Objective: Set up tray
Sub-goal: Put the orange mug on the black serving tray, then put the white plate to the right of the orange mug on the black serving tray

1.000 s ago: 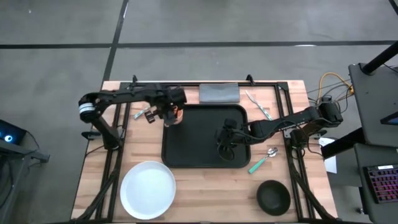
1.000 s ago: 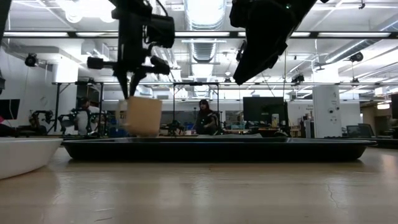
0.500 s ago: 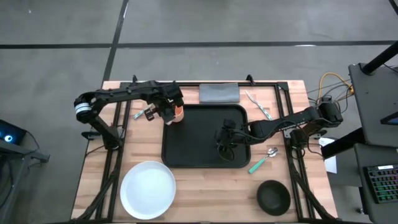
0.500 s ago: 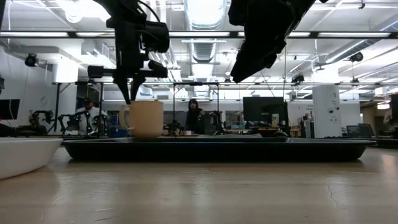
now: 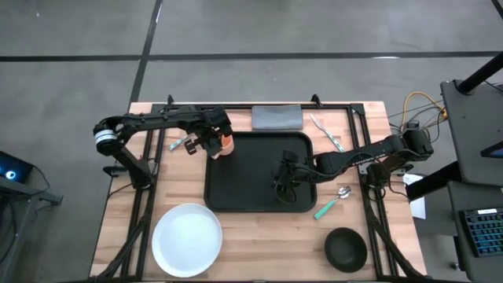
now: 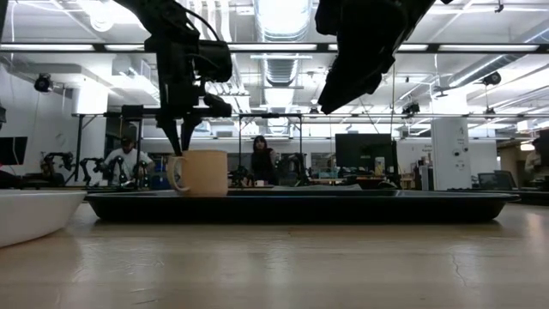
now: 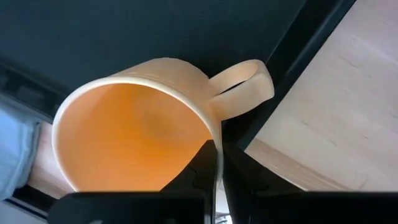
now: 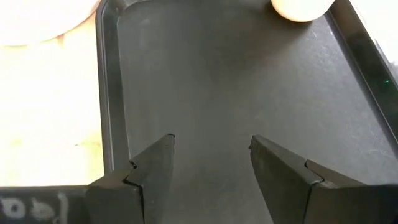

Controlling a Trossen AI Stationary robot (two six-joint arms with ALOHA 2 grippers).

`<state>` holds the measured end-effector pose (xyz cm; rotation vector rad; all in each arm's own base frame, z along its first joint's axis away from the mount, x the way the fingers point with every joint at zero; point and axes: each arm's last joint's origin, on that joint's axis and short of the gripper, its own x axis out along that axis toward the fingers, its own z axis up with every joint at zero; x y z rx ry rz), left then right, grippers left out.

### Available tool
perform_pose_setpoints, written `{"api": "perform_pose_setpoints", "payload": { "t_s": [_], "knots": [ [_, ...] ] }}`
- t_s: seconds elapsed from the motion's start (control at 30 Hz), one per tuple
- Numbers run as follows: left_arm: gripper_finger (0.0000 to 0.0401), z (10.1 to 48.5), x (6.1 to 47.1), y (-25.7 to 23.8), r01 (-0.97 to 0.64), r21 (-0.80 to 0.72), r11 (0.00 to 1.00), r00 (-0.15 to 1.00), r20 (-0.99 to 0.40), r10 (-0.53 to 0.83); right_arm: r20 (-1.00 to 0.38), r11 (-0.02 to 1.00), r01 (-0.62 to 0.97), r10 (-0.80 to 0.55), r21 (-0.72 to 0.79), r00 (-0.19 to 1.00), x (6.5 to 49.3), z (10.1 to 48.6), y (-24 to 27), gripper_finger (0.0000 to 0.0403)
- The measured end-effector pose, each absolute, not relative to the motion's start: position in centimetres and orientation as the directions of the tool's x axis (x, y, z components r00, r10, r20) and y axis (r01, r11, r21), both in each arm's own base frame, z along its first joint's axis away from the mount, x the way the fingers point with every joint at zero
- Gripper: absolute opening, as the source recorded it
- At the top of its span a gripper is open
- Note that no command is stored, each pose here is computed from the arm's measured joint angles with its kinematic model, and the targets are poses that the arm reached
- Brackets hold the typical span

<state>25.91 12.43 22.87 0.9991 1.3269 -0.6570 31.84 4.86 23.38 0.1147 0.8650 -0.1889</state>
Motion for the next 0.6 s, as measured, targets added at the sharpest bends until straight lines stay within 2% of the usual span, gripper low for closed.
{"api": "perform_pose_setpoints", "payload": {
  "t_s": [0.27,0.6],
  "knots": [
    [0.0022,23.1,26.1,12.5,0.827,0.238,0.510,0.182,-0.971,0.157,-0.765,0.983,0.184,-0.109,0.013,0.635,31.8,23.4,5.3,0.0201],
    [0.0065,25.9,26.7,12.5,0.762,0.267,0.589,0.208,-0.964,0.168,-0.765,0.985,0.174,-0.109,0.003,0.634,31.8,23.4,5.3,0.0201]
  ]
}}
